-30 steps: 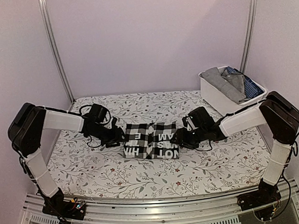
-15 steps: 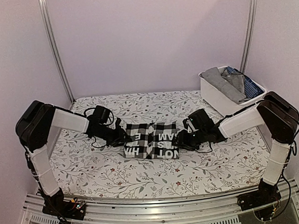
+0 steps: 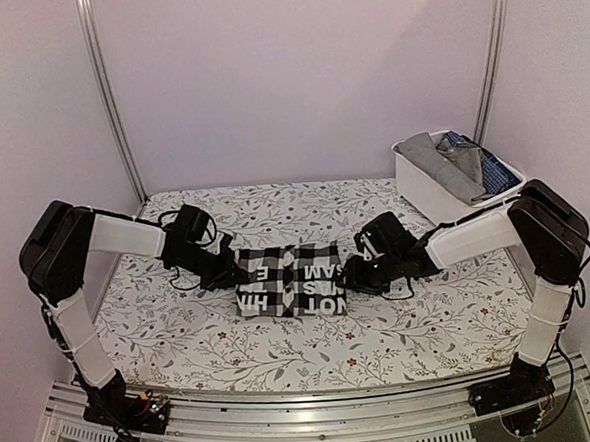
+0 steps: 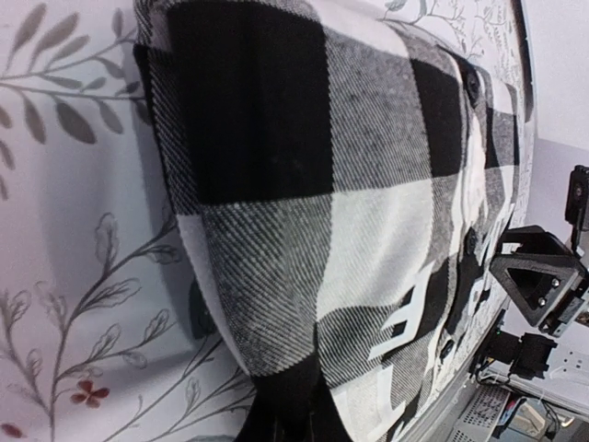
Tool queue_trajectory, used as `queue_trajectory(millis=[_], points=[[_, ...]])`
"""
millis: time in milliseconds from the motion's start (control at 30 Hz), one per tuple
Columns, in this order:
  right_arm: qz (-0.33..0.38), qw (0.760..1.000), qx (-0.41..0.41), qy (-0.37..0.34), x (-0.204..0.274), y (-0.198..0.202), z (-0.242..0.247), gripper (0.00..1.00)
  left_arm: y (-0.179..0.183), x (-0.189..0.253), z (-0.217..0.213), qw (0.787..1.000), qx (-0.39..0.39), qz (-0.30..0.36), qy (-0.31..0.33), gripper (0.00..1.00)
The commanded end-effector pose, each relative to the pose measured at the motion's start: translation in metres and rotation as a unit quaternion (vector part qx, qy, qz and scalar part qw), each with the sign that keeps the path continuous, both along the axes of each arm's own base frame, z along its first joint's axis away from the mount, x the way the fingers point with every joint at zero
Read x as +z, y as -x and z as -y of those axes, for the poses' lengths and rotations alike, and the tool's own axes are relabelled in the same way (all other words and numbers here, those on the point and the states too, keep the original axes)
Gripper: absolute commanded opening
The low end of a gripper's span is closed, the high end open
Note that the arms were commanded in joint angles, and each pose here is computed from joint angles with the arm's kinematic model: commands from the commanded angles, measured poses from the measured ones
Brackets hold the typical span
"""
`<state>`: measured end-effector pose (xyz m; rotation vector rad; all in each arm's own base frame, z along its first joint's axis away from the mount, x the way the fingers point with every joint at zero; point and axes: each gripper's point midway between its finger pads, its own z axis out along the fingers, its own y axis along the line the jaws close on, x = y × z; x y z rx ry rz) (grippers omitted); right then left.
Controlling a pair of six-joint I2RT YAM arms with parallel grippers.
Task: Fold and stack the long sleeve shirts
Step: Move the square-folded shirt to the center of the board, then pick up the square-folded shirt from the center of the board.
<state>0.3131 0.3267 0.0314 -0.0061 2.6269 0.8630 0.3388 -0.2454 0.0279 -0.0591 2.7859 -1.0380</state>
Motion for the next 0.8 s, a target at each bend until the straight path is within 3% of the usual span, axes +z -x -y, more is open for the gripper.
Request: queue_trajectory(millis=[0,133,267,533,767], points=[[0.036,0.999,0.013,0.017,0.034,-0.001,-0.020,0.46,0.010,0.021,-0.035,0.999,-0.025,0.009,-0.039,0.00],[0.074,0.997,0.019,0.010,0.065,-0.008,-0.040,0.45,0.015,0.041,-0.047,0.998,-0.047,0.022,-0.036,0.00],[0.084,0.996,0.038,0.003,0.071,-0.020,-0.065,0.38,0.013,0.056,-0.053,0.997,-0.059,0.037,-0.040,0.00],[0.049,0.994,0.079,0.049,0.010,-0.019,-0.096,0.19,0.002,0.092,-0.061,0.995,-0.056,0.069,-0.039,0.00],[0.040,0.994,0.091,0.053,-0.005,-0.008,-0.103,0.17,0.002,0.121,-0.059,0.993,-0.064,0.091,-0.029,0.00]])
